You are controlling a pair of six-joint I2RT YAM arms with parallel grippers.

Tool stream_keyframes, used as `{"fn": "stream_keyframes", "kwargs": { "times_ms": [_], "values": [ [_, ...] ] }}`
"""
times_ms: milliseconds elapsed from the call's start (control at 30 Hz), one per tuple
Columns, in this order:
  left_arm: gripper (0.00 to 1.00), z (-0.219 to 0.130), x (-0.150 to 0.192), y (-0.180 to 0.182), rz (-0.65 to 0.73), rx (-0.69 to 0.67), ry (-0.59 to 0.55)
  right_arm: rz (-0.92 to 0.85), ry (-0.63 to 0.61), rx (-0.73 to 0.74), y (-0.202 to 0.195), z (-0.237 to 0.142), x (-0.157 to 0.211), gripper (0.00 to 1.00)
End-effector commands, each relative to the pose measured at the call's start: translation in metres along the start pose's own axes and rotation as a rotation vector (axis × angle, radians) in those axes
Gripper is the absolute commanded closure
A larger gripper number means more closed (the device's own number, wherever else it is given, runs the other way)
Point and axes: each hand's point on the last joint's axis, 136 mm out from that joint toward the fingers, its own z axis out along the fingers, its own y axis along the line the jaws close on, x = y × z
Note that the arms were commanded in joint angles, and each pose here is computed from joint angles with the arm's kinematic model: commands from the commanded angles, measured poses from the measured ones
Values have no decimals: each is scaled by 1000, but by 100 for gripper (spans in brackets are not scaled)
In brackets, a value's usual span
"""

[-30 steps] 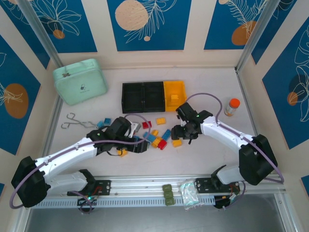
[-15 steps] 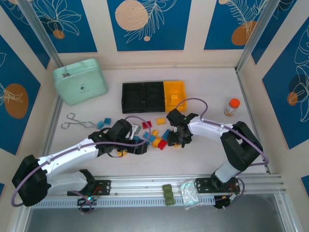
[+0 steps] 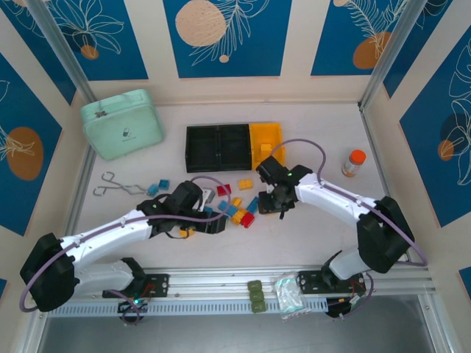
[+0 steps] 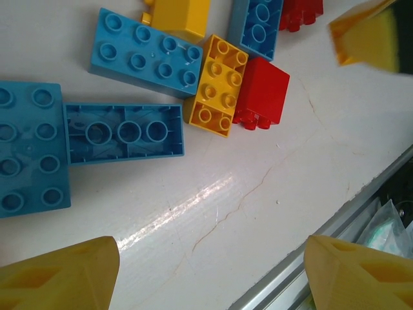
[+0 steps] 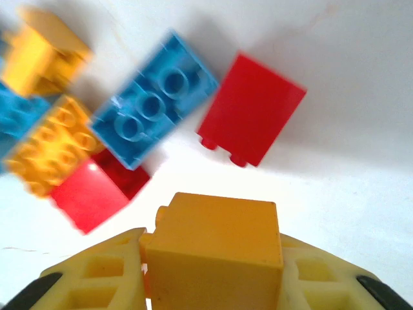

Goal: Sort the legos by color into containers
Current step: Pick up the lego from the bottom-center of the table, then place the lego in the container.

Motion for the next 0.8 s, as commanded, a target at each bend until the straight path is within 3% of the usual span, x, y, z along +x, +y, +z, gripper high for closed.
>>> {"fn": "stream_keyframes", "kwargs": {
  "times_ms": [0, 200, 433, 767],
  "values": [
    [25, -7, -25, -14, -3, 14, -84, 16, -55, -46, 2, -32, -21, 69],
    [25, -15, -52, -18, -21, -31, -162, 69, -162, -77, -1, -54, -89, 68],
    [25, -16, -62, -27, -26, -13, -171, 159, -209, -33, -17, -45, -168, 67],
    [24, -15, -53, -17, -46, -35, -166, 247, -148, 55, -42, 4, -212, 65]
  ]
}}
